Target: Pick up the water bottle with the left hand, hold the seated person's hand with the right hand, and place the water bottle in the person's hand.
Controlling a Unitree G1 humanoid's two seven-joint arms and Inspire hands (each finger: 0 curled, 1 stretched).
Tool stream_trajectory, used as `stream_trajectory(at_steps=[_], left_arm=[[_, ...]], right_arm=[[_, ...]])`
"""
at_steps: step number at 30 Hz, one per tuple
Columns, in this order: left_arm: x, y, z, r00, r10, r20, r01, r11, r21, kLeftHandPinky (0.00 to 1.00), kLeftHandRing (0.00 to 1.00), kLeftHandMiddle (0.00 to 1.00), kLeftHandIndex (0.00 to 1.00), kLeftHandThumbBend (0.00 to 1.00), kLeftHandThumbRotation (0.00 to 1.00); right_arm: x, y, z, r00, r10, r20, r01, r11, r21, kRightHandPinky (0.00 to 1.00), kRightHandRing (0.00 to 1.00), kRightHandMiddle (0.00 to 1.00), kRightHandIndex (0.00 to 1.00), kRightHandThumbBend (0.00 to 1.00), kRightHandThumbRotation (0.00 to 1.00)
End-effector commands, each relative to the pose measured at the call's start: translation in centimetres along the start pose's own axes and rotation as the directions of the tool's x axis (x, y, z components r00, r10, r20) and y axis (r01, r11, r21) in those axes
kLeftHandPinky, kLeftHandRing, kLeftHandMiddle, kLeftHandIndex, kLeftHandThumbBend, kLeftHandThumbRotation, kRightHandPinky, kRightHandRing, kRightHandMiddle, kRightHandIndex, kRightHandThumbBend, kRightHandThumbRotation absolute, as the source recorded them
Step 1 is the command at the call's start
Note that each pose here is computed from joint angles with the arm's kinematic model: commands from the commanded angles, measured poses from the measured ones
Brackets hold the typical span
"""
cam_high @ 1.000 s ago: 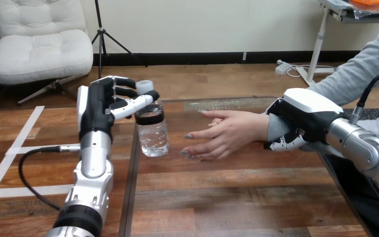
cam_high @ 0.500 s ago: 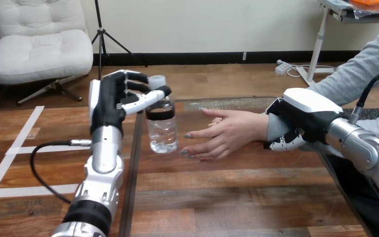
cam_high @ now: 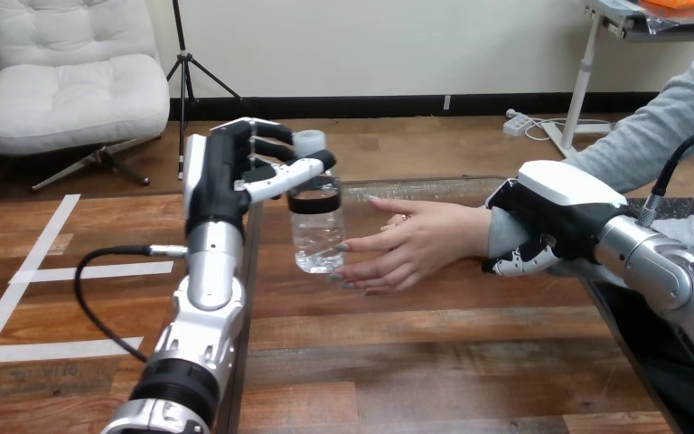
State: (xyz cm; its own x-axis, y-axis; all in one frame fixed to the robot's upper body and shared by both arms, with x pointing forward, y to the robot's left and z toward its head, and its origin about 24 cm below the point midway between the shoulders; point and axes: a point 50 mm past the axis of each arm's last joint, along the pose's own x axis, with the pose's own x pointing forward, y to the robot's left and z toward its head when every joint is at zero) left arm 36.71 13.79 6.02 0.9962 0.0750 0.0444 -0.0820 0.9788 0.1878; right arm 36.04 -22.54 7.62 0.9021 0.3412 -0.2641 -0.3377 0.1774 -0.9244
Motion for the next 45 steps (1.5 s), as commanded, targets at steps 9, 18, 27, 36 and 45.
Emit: stream_trajectory(at_steps=[9, 18, 27, 36, 45], left_arm=[[1.4, -1.2, 5.2, 0.981, -0.023, 0.191, 0.030, 0.999, -0.037, 0.27, 0.33, 0.39, 0.44, 0.71, 0.00], [1.2, -1.6, 5.4, 0.977, -0.044, 0.208, 0.058, 0.996, -0.062, 0.28, 0.34, 0.40, 0.44, 0.70, 0.00], [1.0, -2.0, 5.6, 0.973, -0.063, 0.224, 0.081, 0.994, -0.072, 0.27, 0.33, 0.39, 0.43, 0.69, 0.00], [0.7, -2.2, 5.6, 0.971, -0.068, 0.227, 0.093, 0.991, -0.097, 0.27, 0.33, 0.39, 0.42, 0.70, 0.00], [0.5, -2.4, 5.6, 0.970, -0.075, 0.229, 0.106, 0.987, -0.125, 0.27, 0.33, 0.39, 0.42, 0.69, 0.00]], right_arm=[[0.9, -2.5, 2.0, 0.989, -0.128, 0.078, 0.126, 0.991, 0.036, 0.28, 0.32, 0.38, 0.39, 0.50, 0.00], [1.0, -2.5, 2.0, 0.989, -0.126, 0.079, 0.124, 0.992, 0.035, 0.28, 0.32, 0.38, 0.39, 0.50, 0.00], [1.0, -2.5, 2.0, 0.989, -0.124, 0.077, 0.122, 0.992, 0.034, 0.28, 0.32, 0.38, 0.39, 0.50, 0.00], [1.0, -2.6, 2.0, 0.990, -0.122, 0.074, 0.120, 0.992, 0.029, 0.27, 0.32, 0.38, 0.39, 0.50, 0.00], [1.0, -2.5, 2.0, 0.990, -0.124, 0.074, 0.122, 0.992, 0.027, 0.28, 0.33, 0.39, 0.40, 0.50, 0.00]])
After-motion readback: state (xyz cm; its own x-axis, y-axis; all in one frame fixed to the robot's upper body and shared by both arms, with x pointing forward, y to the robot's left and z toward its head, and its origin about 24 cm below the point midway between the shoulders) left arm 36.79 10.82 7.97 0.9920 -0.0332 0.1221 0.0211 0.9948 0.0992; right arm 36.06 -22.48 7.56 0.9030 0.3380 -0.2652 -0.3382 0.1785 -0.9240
